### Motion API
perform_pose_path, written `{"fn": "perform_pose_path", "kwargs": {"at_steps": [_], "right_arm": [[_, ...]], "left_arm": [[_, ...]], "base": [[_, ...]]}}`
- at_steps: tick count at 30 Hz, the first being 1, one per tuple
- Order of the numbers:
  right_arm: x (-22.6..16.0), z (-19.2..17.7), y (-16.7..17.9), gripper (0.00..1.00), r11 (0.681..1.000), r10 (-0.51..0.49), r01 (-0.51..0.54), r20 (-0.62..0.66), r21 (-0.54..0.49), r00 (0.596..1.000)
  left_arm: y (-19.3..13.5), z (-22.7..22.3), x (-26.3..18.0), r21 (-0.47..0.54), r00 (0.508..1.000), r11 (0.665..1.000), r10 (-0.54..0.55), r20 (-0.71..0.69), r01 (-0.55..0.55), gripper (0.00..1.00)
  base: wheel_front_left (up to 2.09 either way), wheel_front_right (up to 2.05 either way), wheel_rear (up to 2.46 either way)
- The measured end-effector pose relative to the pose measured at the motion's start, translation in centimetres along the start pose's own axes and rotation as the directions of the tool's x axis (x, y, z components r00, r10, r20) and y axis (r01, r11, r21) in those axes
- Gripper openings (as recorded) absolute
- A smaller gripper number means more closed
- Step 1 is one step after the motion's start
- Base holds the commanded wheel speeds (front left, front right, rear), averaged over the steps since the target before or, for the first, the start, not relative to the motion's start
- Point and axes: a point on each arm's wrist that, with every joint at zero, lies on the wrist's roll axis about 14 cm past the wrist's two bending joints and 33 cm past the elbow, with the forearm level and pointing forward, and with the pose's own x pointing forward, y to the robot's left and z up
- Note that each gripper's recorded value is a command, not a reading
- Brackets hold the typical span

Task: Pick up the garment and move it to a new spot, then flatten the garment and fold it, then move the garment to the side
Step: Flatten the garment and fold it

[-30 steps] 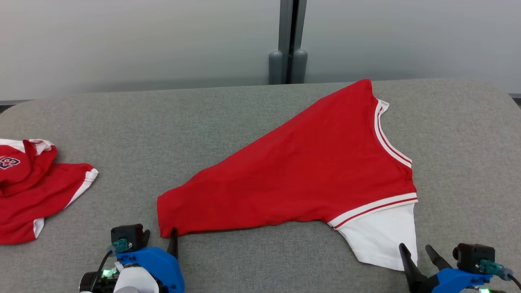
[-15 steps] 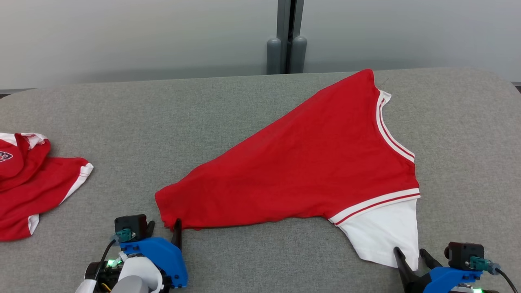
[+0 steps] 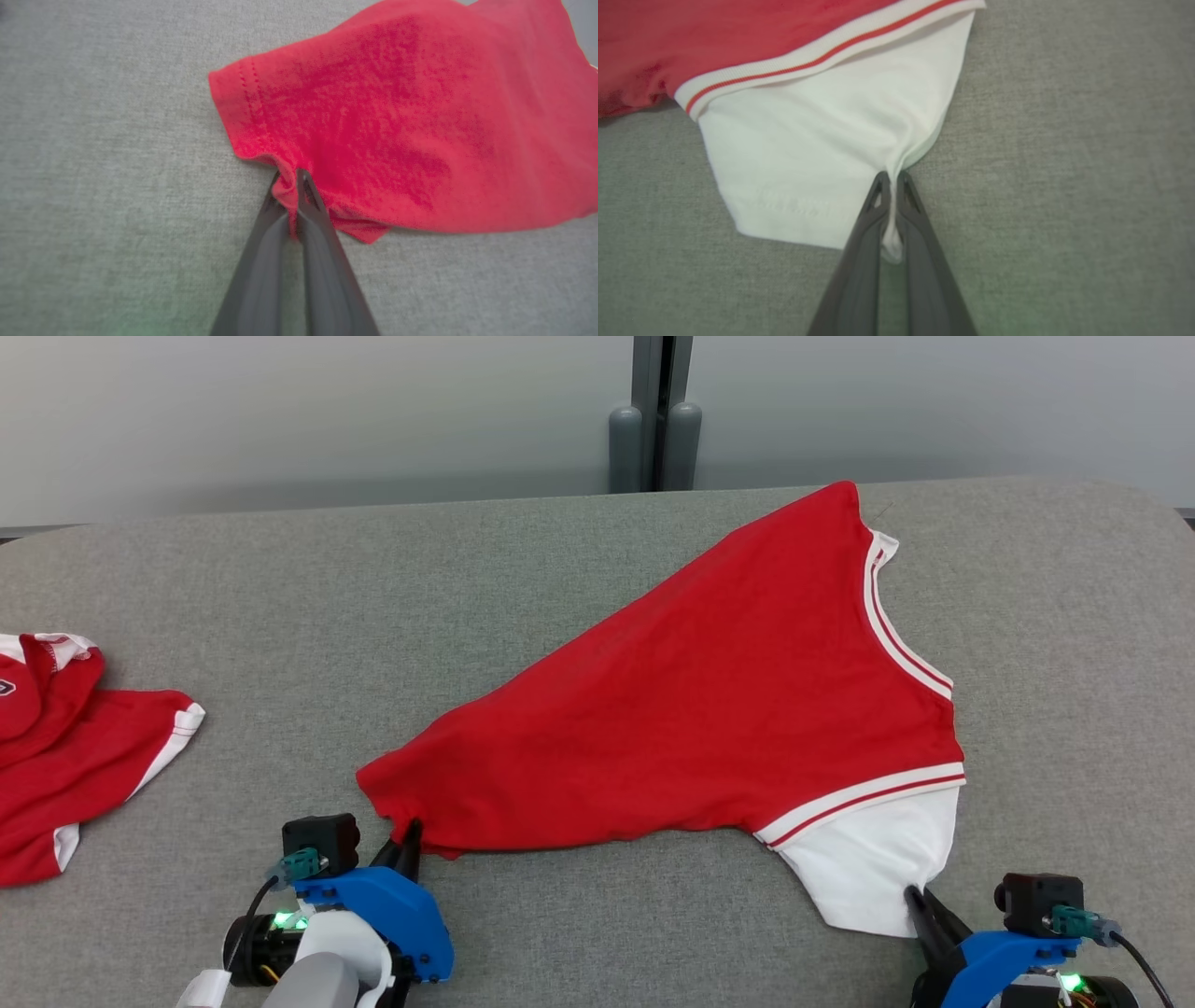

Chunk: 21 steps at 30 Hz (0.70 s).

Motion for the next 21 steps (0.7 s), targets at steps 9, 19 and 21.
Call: {"fn": "perform_pose_path", "kwargs": {"at_steps": [9,19,21], "right_arm": [[-1.7,8.2,0.0,0.00,1.000,0.000,-0.007,0.296,0.022,0.955],[-8.5,18.9,0.7,0.00,0.998,0.033,-0.062,0.613,0.026,0.790],[-9.9,20.3,1.0,0.00,0.997,0.045,-0.073,0.650,0.017,0.758]], "left_arm": [[-0.8,6.4,-1.6,-0.084,0.957,0.995,-0.020,0.291,0.046,0.00],[-4.2,16.9,-8.1,-0.153,0.780,0.947,-0.134,0.611,0.282,0.00],[-5.0,18.6,-9.7,-0.167,0.740,0.922,-0.162,0.652,0.348,0.00]], "base": [[0.00,0.00,0.00],[0.00,0.00,0.00],[0.00,0.00,0.00]]}}
